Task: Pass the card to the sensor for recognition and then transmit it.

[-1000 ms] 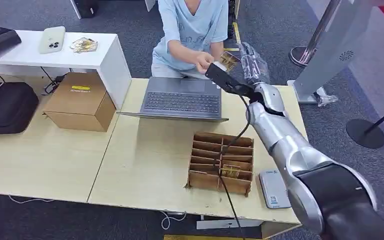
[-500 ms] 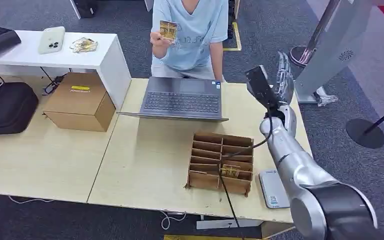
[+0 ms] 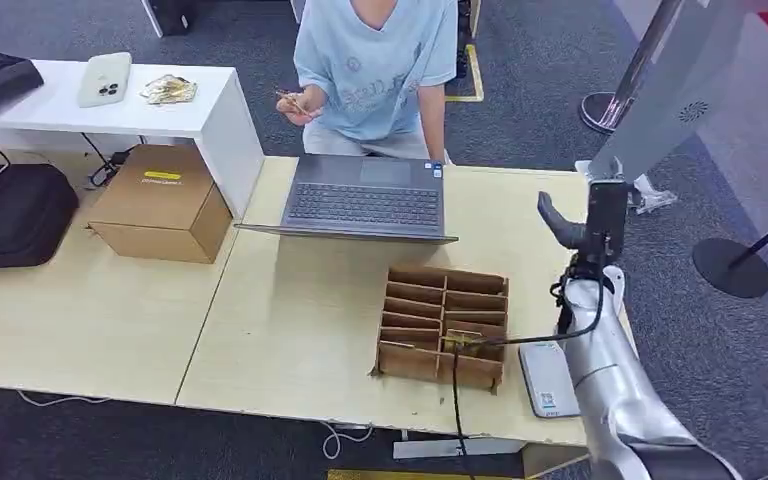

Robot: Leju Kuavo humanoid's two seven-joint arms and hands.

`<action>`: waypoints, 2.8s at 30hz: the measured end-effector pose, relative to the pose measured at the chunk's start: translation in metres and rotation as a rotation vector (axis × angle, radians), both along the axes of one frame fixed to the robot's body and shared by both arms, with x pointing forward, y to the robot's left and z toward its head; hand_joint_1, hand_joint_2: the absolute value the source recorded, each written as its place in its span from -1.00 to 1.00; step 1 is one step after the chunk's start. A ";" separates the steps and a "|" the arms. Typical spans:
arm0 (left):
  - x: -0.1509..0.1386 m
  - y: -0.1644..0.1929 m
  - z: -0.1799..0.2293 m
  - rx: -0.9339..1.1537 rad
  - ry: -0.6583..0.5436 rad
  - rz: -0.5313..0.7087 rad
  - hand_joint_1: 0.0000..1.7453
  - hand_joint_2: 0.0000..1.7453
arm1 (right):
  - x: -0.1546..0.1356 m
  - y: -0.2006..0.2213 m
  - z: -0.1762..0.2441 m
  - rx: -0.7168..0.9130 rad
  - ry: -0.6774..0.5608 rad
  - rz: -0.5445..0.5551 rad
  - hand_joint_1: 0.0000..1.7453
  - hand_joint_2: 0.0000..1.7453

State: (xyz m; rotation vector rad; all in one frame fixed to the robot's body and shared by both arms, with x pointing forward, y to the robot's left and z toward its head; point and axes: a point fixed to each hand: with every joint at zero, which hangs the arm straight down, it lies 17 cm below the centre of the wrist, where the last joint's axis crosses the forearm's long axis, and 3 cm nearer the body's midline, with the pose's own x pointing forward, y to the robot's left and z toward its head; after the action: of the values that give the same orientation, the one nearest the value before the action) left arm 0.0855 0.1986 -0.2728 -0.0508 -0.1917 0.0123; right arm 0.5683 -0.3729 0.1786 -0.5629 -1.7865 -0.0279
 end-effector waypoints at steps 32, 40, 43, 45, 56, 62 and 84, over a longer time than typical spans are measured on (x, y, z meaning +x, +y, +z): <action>-0.004 0.000 -0.001 -0.004 0.005 0.026 -1.00 -1.00 | -0.202 0.067 -0.024 -0.881 0.220 -0.063 -1.00 1.00; -0.007 -0.002 -0.001 -0.011 0.018 0.008 -1.00 -1.00 | -0.217 0.081 -0.061 -1.027 0.458 -0.029 -1.00 1.00; -0.007 -0.002 -0.001 -0.013 0.018 0.007 -1.00 -1.00 | -0.221 0.087 -0.068 -1.043 0.499 -0.013 -1.00 1.00; -0.007 -0.003 -0.001 -0.014 0.017 0.006 -1.00 -1.00 | -0.223 0.090 -0.071 -1.054 0.508 -0.002 -1.00 1.00; -0.006 -0.004 0.000 -0.021 0.015 0.008 -1.00 -1.00 | -0.220 0.104 -0.067 -1.052 0.463 0.039 -0.14 1.00; -0.005 -0.004 0.000 -0.021 0.013 0.008 -1.00 -1.00 | -0.215 0.116 -0.069 -1.037 0.442 0.087 -0.90 1.00; -0.003 -0.006 0.001 -0.030 0.007 -0.008 -1.00 -1.00 | -0.197 0.143 -0.106 -1.012 0.477 0.198 0.04 1.00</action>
State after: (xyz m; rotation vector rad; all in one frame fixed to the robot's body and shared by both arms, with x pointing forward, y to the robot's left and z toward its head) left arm 0.0824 0.1925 -0.2720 -0.0816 -0.1847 0.0070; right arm 0.3717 -0.2298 0.0723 -0.9876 -1.2786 1.1051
